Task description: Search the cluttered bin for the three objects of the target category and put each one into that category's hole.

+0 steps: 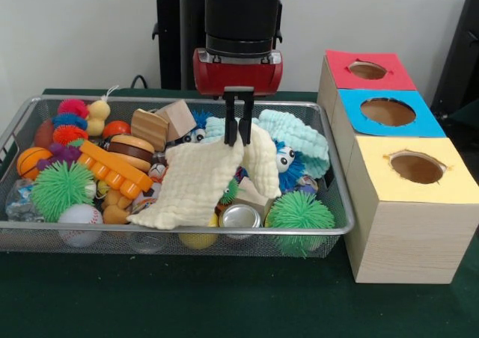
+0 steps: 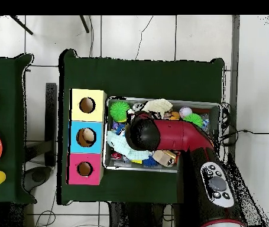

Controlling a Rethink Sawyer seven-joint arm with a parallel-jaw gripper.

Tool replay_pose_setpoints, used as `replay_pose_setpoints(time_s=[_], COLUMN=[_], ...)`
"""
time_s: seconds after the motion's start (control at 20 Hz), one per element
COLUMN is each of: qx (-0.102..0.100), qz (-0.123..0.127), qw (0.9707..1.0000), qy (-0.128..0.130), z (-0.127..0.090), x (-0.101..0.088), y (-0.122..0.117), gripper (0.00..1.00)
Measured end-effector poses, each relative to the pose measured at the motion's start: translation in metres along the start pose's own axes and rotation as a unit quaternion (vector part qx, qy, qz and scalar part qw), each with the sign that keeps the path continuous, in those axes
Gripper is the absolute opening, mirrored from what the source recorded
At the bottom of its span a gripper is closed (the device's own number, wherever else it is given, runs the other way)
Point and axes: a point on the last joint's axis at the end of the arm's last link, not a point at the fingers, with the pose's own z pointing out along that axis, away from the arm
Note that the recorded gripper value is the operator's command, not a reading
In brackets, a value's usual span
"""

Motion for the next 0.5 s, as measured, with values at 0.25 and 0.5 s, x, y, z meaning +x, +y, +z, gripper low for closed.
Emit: replay_pose_setpoints(time_s=[0.25, 0.5], qx=[-0.001, -0.003], qz=[0.0, 0.001], qw=[1.0, 0.9999], qy=[0.006, 0.012], z=[0.0, -0.0003], x=[0.0015, 0.0031], y=[0.0003, 0.0006], gripper=[0.0, 0.0])
